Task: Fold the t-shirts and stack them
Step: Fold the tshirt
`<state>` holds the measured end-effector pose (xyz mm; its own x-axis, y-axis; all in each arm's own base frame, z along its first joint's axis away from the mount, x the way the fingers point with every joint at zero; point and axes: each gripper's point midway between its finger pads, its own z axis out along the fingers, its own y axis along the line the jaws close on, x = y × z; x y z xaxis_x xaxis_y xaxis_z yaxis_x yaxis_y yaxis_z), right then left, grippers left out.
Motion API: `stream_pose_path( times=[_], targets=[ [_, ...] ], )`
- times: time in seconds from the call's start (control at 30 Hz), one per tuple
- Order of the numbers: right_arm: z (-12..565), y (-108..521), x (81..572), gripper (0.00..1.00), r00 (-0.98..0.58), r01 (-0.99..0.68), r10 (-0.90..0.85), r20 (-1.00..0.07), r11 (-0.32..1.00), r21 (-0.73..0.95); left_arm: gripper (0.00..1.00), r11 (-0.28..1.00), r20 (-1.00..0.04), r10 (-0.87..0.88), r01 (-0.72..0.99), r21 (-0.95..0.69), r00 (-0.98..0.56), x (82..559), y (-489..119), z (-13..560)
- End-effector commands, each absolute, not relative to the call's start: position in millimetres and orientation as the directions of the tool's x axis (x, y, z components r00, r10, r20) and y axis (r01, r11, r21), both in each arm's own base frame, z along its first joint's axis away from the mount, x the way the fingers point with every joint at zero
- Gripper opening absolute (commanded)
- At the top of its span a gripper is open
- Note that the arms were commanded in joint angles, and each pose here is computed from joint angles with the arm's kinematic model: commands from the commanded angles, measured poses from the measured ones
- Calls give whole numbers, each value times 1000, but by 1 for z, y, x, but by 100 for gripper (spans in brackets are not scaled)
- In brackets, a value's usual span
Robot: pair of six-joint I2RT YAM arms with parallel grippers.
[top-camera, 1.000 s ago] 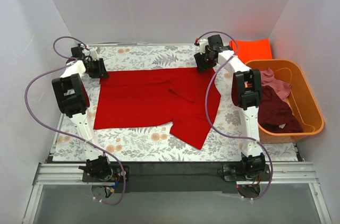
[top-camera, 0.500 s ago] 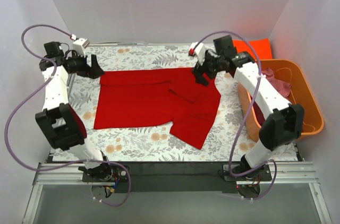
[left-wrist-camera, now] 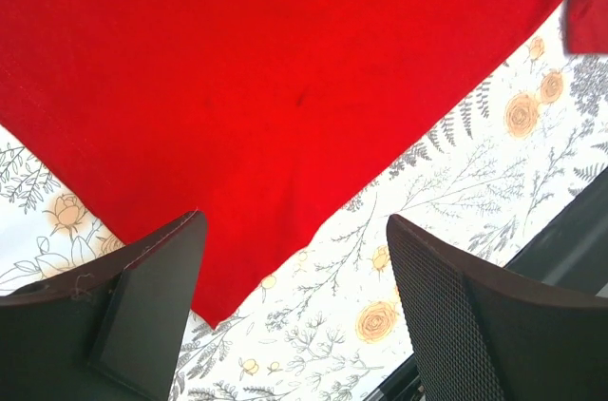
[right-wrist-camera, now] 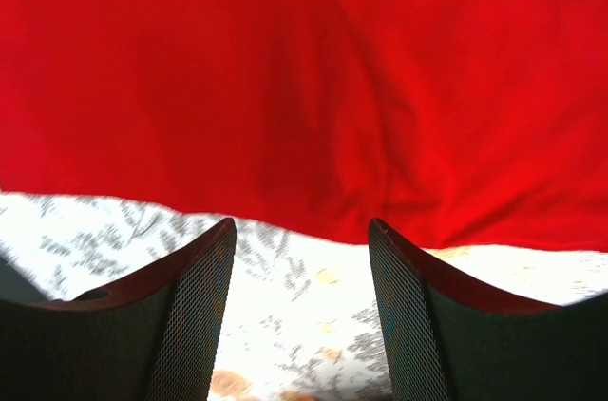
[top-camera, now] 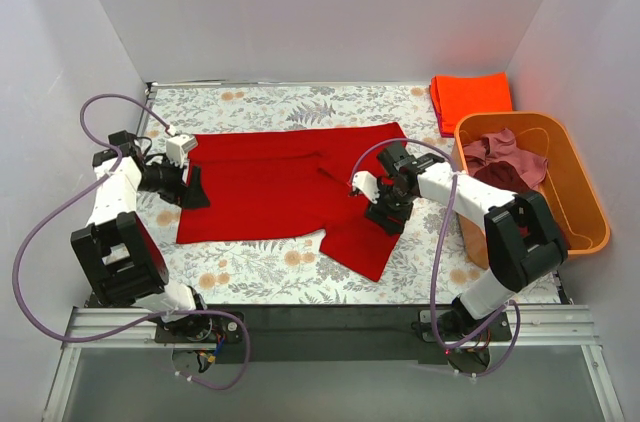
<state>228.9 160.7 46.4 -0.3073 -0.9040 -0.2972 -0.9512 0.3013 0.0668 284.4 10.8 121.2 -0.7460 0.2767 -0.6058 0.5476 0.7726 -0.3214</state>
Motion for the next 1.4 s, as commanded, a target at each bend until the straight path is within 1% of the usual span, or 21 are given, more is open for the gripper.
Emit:
stream_pose_path(
  times=[0.0,0.2,0.43,0.7,0.73,0.77,0.8,0.83,0.87,0.9,0.93,0.97,1.03,1.07,1.1,1.17,1.2,1.27,1.3,1.37],
  targets=[
    [43,168,246,64,-296,-950,-896,-330,313,0,75,770,-642,330,591,-242,-692,282,13,131],
    [36,174,232,64,-297,-951,-895,-332,307,21,75,786,-621,338,575,-228,-707,283,19,122],
    [23,175,218,65,-281,-958,-911,-302,287,25,76,807,-605,342,555,-203,-719,288,27,113],
    [6,169,209,64,-279,-959,-922,-269,281,31,77,805,-573,379,564,-184,-727,281,33,93],
    [4,167,209,62,-278,-959,-924,-262,282,24,76,804,-575,386,569,-173,-721,282,34,92],
    [-1,165,208,54,-279,-959,-926,-255,283,22,75,798,-577,397,579,-167,-714,281,34,90],
    [-3,164,207,49,-280,-959,-927,-251,284,22,75,791,-571,405,587,-174,-714,276,32,84],
    [-5,163,207,44,-285,-957,-927,-245,289,22,73,780,-579,438,611,-136,-688,279,35,82],
    [-6,163,207,37,-286,-957,-927,-243,289,22,71,770,-579,459,627,-120,-674,277,36,79],
    [-7,164,207,21,-287,-957,-926,-245,290,22,69,756,-582,485,648,-97,-653,276,37,77],
    [-8,164,207,13,-293,-955,-925,-243,296,25,63,713,-582,544,699,-60,-604,273,38,72],
    [-7,164,207,2,-298,-953,-924,-242,301,23,59,693,-573,571,720,-48,-587,270,38,67],
    [-6,165,208,1,-300,-953,-922,-243,303,25,51,637,-560,630,770,-22,-538,266,40,62],
    [-6,164,208,1,-300,-952,-923,-242,304,25,48,580,-553,683,815,13,-477,266,42,60],
    [-5,164,209,1,-299,-953,-923,-242,302,24,47,550,-546,704,835,16,-454,264,42,58],
    [-2,166,211,1,-297,-953,-923,-243,301,23,45,489,-528,742,872,4,-413,258,42,54],
    [-1,168,212,1,-298,-953,-922,-246,302,25,45,439,-518,774,898,23,-365,256,44,52],
    [2,170,213,1,-303,-952,-921,-246,305,32,43,390,-499,799,921,6,-335,249,44,47],
    [3,171,214,1,-303,-952,-920,-249,305,31,42,350,-473,827,937,8,-305,245,48,44],
    [5,171,214,1,-304,-951,-920,-248,306,33,41,322,-443,844,946,-33,-303,235,51,37]
  ],
)
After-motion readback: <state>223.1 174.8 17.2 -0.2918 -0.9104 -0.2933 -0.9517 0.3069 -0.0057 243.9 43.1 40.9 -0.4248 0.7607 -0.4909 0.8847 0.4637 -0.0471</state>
